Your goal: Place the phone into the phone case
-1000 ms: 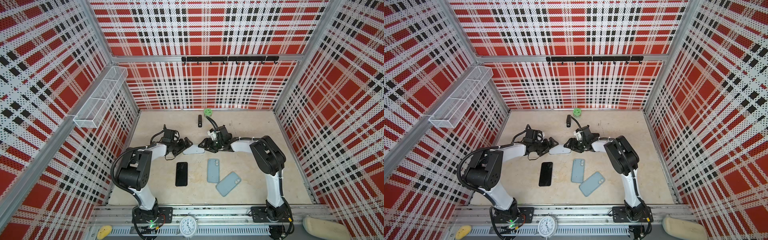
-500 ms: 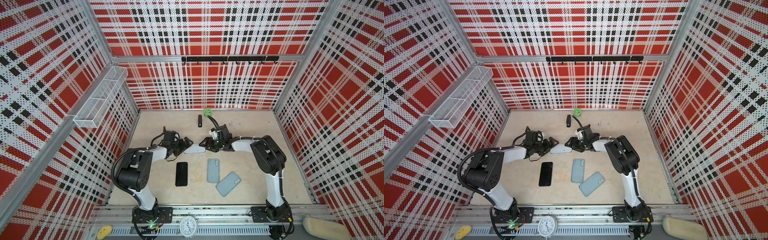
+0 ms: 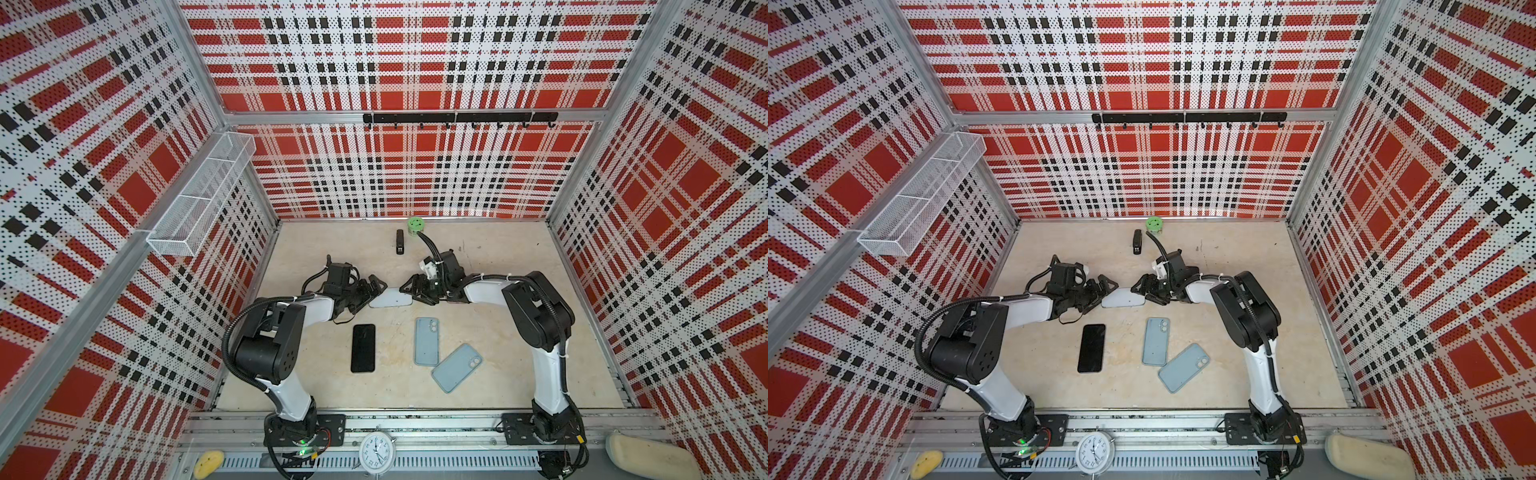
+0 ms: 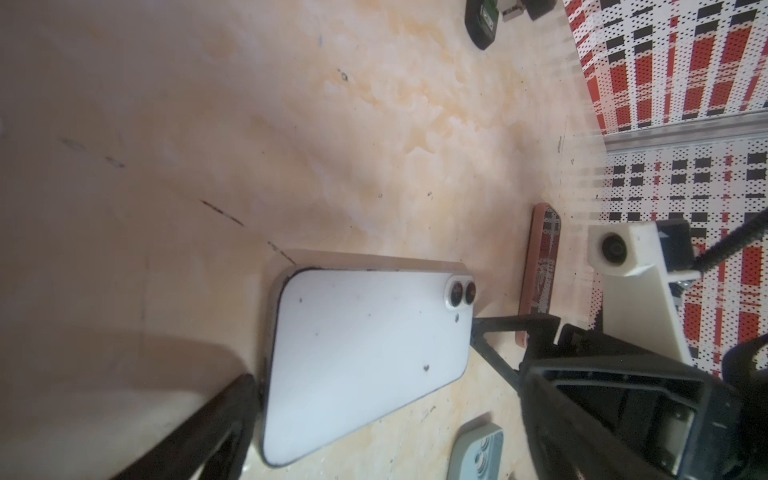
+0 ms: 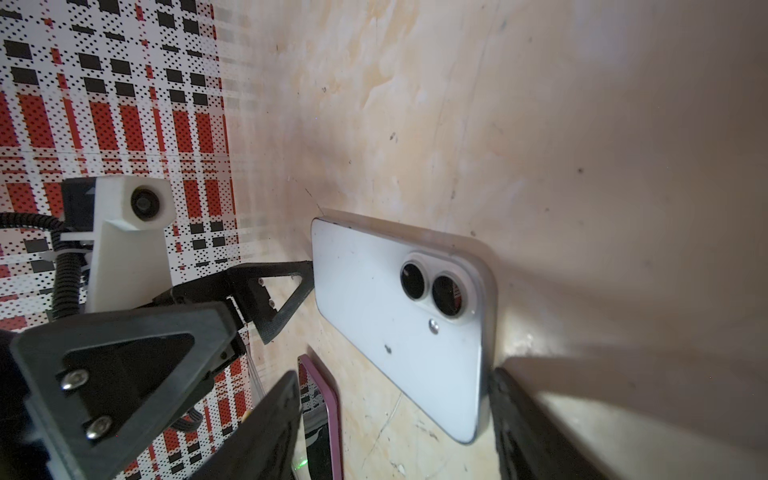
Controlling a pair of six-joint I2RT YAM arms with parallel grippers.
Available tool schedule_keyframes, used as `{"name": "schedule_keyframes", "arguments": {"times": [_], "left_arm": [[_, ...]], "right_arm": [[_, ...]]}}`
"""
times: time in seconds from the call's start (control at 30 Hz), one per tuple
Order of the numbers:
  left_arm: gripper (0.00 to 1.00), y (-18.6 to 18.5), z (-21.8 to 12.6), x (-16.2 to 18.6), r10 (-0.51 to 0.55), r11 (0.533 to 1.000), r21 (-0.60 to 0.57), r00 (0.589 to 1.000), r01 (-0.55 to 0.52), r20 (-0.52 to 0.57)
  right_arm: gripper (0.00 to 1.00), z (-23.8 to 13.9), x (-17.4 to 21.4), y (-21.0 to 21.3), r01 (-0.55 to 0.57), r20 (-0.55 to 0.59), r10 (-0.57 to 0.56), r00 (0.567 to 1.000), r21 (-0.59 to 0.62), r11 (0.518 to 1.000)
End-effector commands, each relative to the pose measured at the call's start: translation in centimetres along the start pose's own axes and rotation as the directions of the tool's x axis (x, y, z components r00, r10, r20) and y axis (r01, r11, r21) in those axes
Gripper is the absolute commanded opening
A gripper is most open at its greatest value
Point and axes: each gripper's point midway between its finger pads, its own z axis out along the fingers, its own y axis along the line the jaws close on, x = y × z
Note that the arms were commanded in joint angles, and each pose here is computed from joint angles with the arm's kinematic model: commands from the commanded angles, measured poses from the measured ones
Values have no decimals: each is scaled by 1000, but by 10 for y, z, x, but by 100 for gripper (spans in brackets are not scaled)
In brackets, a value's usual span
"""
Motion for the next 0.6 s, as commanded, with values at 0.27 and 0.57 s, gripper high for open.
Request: {"name": "schedule_keyframes", "arguments": {"times": [0.27, 0.57], "left_arm": [[100, -30, 3, 47, 1, 991, 129, 985, 21, -173], [100, -30, 3, 48, 2, 991, 132, 985, 21, -175]], "right_arm": [[70, -20, 6, 81, 136, 6, -138, 990, -212, 968], [69, -20, 8, 84, 135, 5, -137, 991, -236, 962]]}}
